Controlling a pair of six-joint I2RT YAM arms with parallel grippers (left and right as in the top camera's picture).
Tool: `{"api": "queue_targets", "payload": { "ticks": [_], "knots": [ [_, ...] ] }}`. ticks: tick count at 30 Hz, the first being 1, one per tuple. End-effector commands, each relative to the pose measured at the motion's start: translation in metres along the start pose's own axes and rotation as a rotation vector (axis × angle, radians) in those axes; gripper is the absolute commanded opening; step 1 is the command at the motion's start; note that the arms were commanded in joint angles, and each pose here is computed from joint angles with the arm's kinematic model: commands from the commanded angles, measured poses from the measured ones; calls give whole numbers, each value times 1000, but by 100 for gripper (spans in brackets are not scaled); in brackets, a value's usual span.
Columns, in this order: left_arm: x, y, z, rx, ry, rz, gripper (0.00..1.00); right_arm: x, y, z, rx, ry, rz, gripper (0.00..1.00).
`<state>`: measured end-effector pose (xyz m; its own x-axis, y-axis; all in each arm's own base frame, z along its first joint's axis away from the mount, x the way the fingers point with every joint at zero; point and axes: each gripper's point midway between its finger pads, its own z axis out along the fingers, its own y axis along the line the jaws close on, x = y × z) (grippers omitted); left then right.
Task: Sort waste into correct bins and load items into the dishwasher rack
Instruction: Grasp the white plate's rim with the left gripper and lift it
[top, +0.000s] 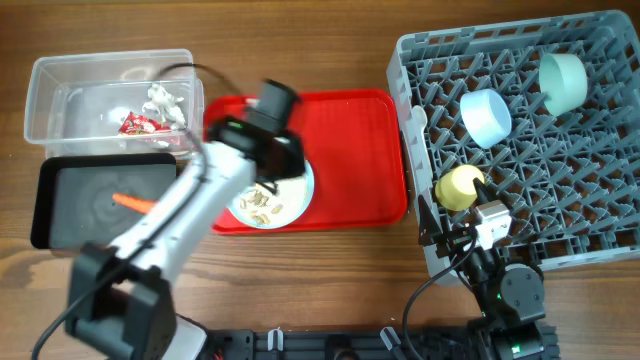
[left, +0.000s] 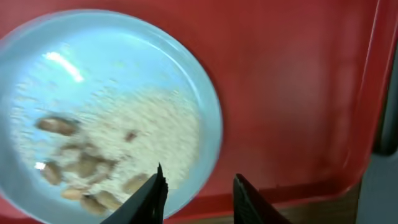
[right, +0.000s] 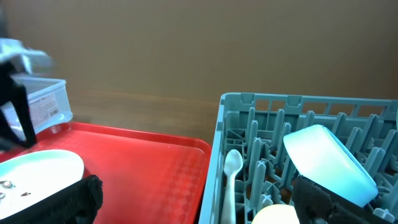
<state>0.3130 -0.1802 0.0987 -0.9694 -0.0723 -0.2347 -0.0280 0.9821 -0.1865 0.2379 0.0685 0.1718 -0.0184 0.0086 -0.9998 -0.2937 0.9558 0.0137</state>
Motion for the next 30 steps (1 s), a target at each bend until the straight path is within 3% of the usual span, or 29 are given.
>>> {"api": "queue_targets", "payload": {
  "ticks": [1,10,14,20,23,26,30],
  "knots": [
    [9,-12,26,-178,-53,190,30,-3,-3,-1,14,-15,-11,100],
    [19,-23,71,-259,-48,268,23,-3,-3,-1,14,-15,-11,100],
    [20,-23,90,-266,-40,274,11,-3,-3,-1,14,-15,-11,100],
    [27,-17,111,-293,-2,281,11,-3,-3,-1,14,-15,-11,100],
    [29,-14,115,-303,12,313,15,-3,-3,-1,14,-15,-11,100],
    [27,-15,115,-304,5,334,4,-3,-3,-1,14,-15,-11,100],
    [23,-16,115,-305,-6,369,4,-3,-3,-1,14,-15,-10,100]
  ]
}}
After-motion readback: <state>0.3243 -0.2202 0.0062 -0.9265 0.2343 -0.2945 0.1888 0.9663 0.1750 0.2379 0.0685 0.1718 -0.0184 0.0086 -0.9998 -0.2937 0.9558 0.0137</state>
